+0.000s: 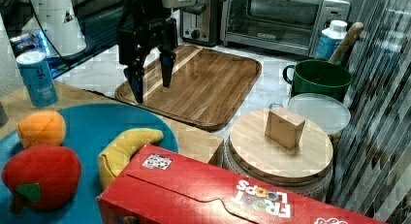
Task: Open the drawer.
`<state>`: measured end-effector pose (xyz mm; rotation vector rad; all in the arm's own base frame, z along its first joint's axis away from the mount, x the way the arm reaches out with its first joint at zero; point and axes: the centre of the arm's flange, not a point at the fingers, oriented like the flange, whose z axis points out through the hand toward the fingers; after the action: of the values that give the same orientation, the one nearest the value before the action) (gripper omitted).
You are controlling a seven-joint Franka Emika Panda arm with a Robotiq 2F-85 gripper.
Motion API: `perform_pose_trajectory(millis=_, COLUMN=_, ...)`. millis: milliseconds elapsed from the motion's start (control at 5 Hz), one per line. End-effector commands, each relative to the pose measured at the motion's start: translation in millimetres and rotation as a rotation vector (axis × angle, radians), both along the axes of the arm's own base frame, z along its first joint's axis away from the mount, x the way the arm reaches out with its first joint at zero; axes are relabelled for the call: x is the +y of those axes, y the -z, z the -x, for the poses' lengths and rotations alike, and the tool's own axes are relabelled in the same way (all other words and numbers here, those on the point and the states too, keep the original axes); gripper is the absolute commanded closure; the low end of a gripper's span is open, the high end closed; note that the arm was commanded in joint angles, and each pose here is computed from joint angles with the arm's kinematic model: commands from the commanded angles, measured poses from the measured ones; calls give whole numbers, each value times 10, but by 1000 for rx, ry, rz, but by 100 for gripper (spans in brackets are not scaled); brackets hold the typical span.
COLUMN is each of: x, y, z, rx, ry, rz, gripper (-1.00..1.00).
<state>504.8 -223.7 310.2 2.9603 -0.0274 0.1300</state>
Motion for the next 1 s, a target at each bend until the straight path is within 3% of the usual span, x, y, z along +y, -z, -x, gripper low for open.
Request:
perform_pose_trajectory(millis=200, x=255, y=342, z=100, rx=7, ry=23, rz=-25, gripper=-100)
perform_pose_trajectory(millis=800, x=166, y=586, z=219, rx=10, ry=2, rz=-4, gripper=-100)
perform_pose_trajectory(millis=1000, x=189, y=632, z=148, rx=1, ry=17, rz=-3, gripper=-100)
